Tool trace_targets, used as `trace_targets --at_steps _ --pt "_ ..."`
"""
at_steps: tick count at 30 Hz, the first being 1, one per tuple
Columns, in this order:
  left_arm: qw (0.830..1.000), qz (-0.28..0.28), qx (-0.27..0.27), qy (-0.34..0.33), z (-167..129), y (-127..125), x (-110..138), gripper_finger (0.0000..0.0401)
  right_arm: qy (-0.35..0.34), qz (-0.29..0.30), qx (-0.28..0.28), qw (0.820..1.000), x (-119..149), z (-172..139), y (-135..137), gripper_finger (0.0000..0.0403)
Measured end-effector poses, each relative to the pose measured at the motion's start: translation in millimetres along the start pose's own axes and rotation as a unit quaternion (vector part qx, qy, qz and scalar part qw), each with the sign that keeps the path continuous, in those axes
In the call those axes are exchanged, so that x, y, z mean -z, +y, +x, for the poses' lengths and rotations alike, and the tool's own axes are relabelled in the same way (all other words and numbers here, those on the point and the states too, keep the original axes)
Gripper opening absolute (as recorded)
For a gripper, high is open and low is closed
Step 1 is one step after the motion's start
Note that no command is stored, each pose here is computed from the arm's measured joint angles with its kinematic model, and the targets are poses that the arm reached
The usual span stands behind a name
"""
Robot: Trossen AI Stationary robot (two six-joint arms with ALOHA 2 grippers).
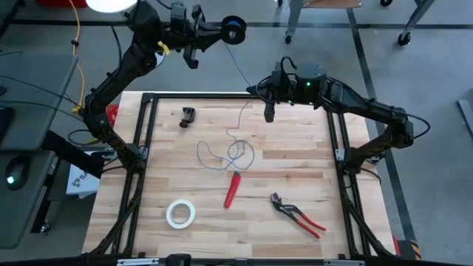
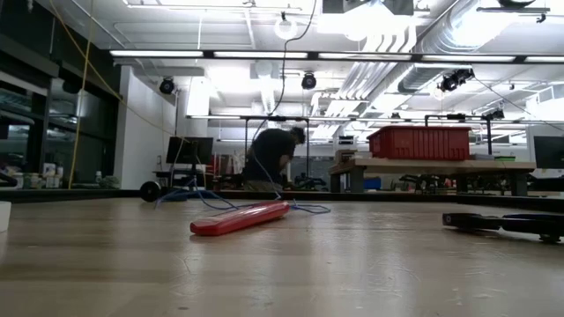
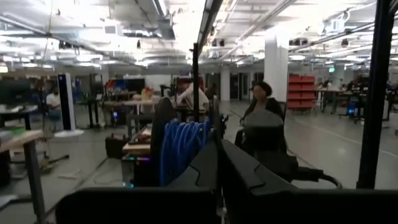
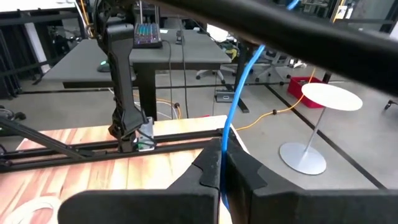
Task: Coil cords
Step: Coil the blue wire cable onto the black spool
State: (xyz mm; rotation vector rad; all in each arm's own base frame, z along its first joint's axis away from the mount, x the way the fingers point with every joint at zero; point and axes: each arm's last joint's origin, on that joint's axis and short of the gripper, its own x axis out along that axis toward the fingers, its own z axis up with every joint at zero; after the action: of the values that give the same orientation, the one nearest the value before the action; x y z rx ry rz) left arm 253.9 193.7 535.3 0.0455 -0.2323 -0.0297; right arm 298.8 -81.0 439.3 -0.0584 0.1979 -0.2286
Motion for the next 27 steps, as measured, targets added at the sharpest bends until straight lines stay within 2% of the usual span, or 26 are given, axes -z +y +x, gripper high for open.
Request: trace_targets --at_steps 6,9,15,21,27 --pt "0.999 -0.018 -0.006 0.043 1 4 17 0.0000 0.023 0.004 0.001 1.000 4 0 0 0.0000" --pt "0.998 -0.049 -0.005 0.048 3 8 31 0.0000 0.039 0.017 0.011 0.999 7 0 0 0.0000" --pt "0.996 -0.089 0.014 0.028 13 7 60 0.0000 0.051 0.002 0.010 0.999 10 0 0 0.0000" --pt "0.990 -0.132 0.010 0.046 14 7 92 0.0000 0.059 -0.001 0.009 0.998 11 0 0 0.0000" --pt "0.990 -0.134 -0.026 0.047 -7 9 95 0.0000 0.108 0.002 0.005 0.994 21 -2 1 0.0000"
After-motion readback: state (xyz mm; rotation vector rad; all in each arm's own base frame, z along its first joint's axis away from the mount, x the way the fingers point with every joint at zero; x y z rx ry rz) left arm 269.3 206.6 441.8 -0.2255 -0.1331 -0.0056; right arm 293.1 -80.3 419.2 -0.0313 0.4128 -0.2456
